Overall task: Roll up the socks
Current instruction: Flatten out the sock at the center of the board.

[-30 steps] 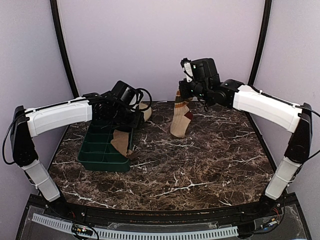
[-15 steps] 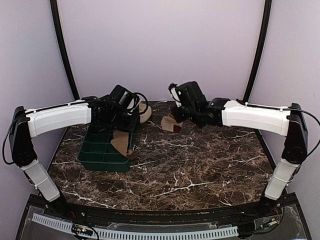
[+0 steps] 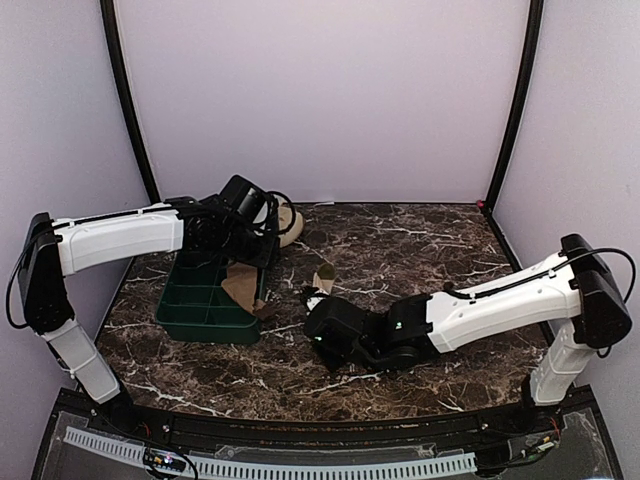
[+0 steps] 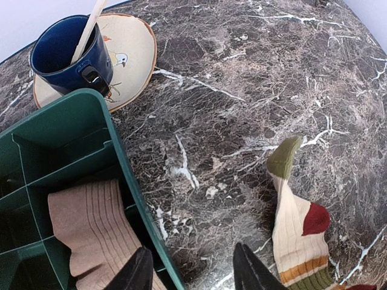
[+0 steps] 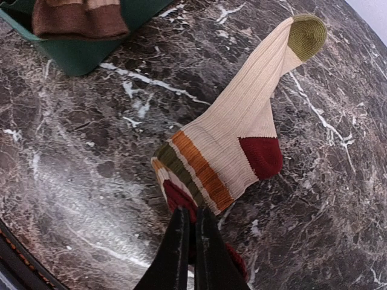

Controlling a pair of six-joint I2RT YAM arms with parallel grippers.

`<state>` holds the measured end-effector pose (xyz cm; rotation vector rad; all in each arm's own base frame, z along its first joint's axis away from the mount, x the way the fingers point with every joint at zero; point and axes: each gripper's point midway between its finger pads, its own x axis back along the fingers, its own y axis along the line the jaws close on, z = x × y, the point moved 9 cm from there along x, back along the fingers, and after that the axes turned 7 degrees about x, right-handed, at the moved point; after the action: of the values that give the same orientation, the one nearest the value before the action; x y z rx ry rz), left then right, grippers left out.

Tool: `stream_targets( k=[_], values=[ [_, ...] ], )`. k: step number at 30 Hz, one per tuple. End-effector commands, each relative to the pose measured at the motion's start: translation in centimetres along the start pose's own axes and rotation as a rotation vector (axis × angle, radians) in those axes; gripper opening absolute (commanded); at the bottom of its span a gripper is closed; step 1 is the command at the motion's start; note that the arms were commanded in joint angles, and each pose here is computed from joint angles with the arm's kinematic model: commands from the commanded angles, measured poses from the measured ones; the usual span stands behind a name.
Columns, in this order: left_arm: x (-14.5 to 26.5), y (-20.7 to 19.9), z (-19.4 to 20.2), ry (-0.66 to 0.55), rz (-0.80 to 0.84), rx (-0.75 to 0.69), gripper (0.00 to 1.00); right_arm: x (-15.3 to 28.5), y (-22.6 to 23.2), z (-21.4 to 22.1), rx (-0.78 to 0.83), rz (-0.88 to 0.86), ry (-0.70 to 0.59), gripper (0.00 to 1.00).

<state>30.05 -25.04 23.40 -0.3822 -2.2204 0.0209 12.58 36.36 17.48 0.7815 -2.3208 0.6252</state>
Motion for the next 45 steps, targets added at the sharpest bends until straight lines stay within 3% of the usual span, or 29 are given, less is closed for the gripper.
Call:
stream_targets(
  k=[1,17,23,36,45],
  values=[
    [1.3,0.3,-0.1,-0.025,0.019,0.023,0.48,0.5,2.8,-1.1,-0.085,-0.068,-0.028,0.04],
    [0.6,0.1,0.0,0.0,0.021,0.011,0.47,0.3,6.0,0.5,-0.036,-0.211,0.027,0.08],
    [0.0,-0.2,-0.6,0.0,0.012,0.001,0.47,0.9,5.9,-0.5,0.08,-0.189,0.029,0.1],
    [0.4,0.0,-2.9,-0.086,-0.013,0.043,0.48,-1.1,-0.2,-4.7,0.251,-0.01,-0.007,0.14],
    [1.3,1.2,-4.6,-0.177,-0.05,0.121,0.48,-3.1,-4.8,-7.1,0.289,-0.009,-0.034,0.16]
  ],
)
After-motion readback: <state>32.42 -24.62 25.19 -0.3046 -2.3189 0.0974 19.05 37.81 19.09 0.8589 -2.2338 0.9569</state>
